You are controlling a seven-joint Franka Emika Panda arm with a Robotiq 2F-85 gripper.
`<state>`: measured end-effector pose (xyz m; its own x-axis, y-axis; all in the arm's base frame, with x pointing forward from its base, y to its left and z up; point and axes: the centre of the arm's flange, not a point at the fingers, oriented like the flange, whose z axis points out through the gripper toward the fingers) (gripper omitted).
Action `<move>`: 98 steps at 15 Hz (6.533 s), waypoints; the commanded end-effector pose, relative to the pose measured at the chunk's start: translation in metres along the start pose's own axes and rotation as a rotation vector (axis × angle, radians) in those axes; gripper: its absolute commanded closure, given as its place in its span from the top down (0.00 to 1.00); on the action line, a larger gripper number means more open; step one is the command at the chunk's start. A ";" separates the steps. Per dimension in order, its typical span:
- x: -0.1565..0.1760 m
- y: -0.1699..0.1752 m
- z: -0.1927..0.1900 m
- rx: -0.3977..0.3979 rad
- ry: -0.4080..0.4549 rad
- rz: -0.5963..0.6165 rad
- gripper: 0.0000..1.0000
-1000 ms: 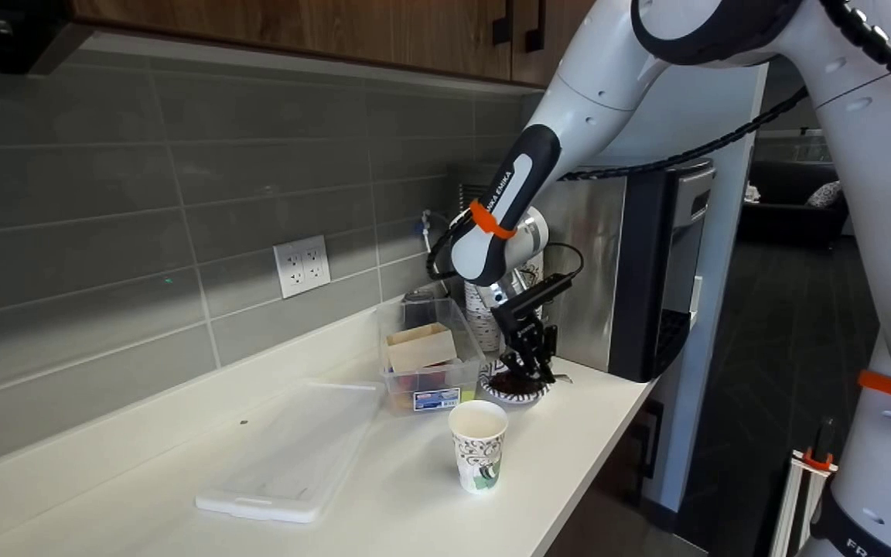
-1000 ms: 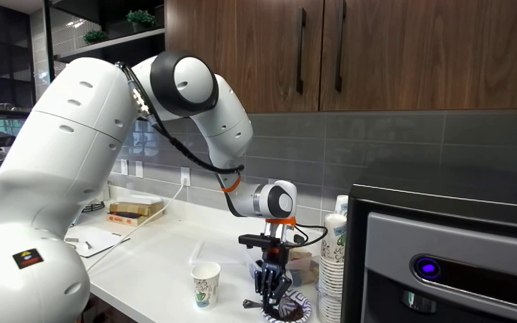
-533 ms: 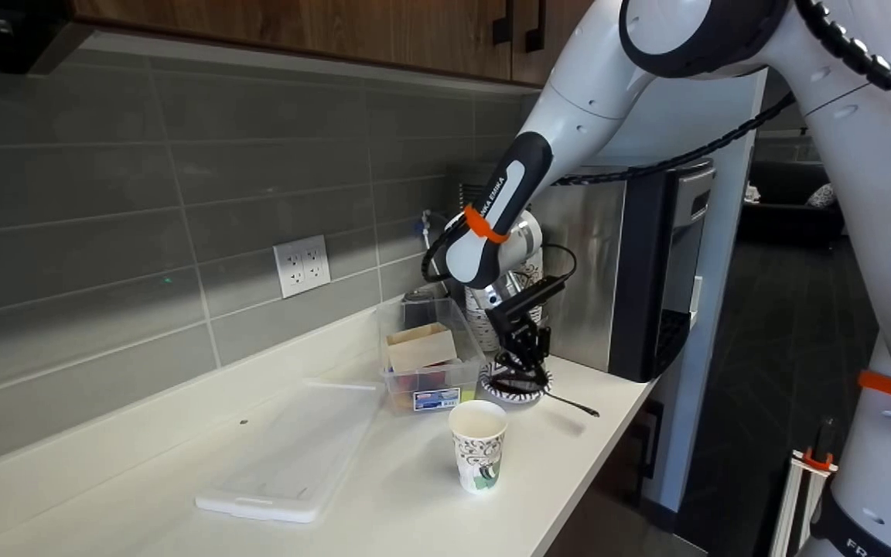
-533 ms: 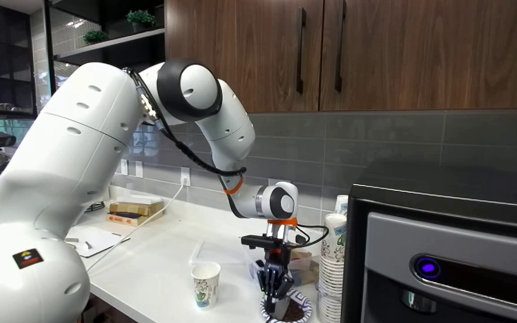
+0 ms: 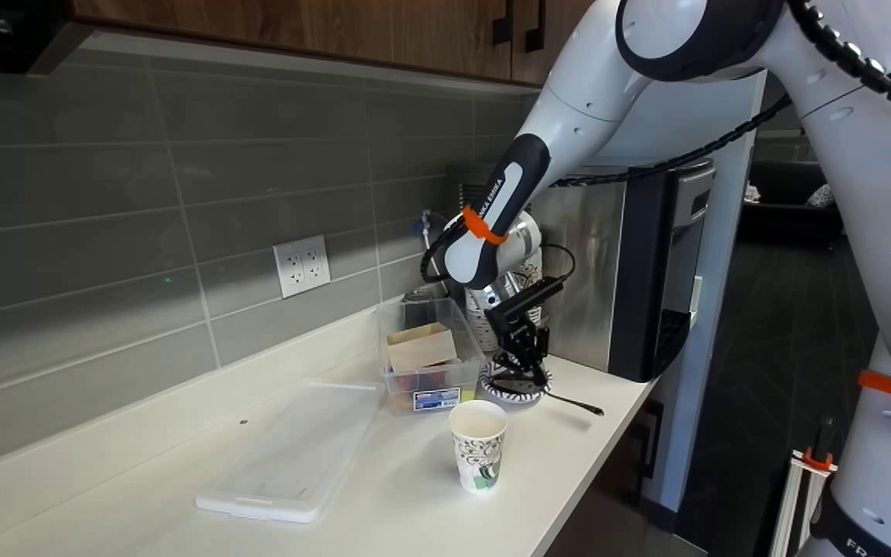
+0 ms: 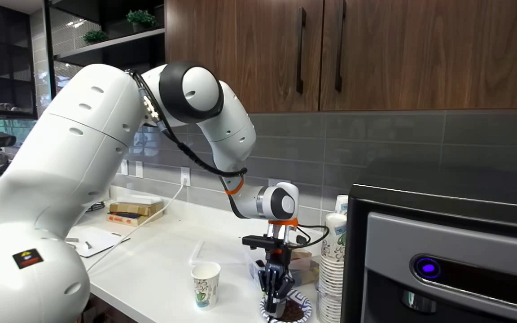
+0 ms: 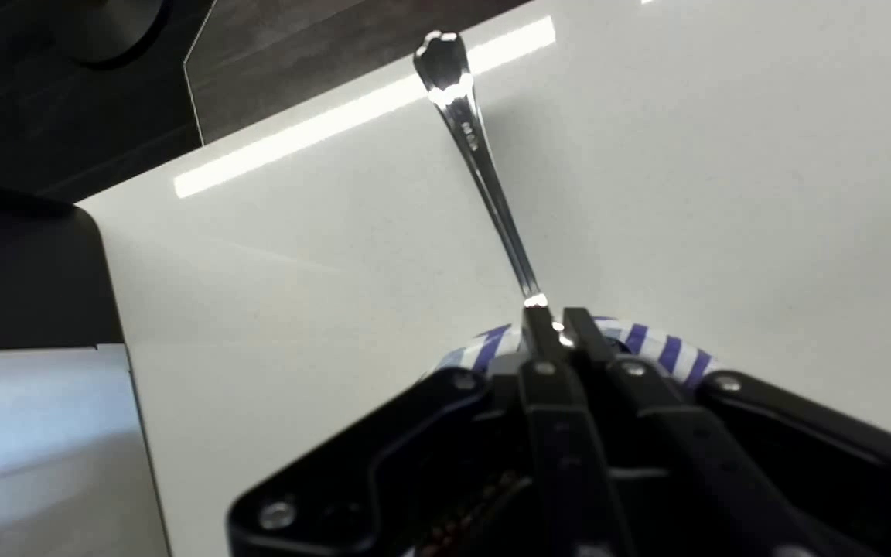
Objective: Use the metal utensil to steer what's in the bowl
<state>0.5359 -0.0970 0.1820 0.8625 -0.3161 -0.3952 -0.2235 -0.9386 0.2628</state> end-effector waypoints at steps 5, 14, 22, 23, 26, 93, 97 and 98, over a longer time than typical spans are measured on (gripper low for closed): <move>-0.006 0.001 -0.020 0.056 0.025 0.015 0.71; -0.063 -0.014 0.014 0.055 0.013 0.108 1.00; -0.095 0.006 0.039 0.041 0.103 0.112 1.00; -0.095 0.009 0.041 0.035 0.118 0.104 1.00; -0.089 0.018 0.049 0.026 0.158 0.058 1.00; -0.051 0.072 -0.051 0.428 -0.191 -0.019 0.01; -0.044 0.084 -0.043 0.416 -0.203 0.073 0.01; -0.043 0.087 -0.042 0.407 -0.202 0.102 0.01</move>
<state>0.4905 -0.1473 0.2584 0.7681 -0.3246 -0.5520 -0.4465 -0.8894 -0.0983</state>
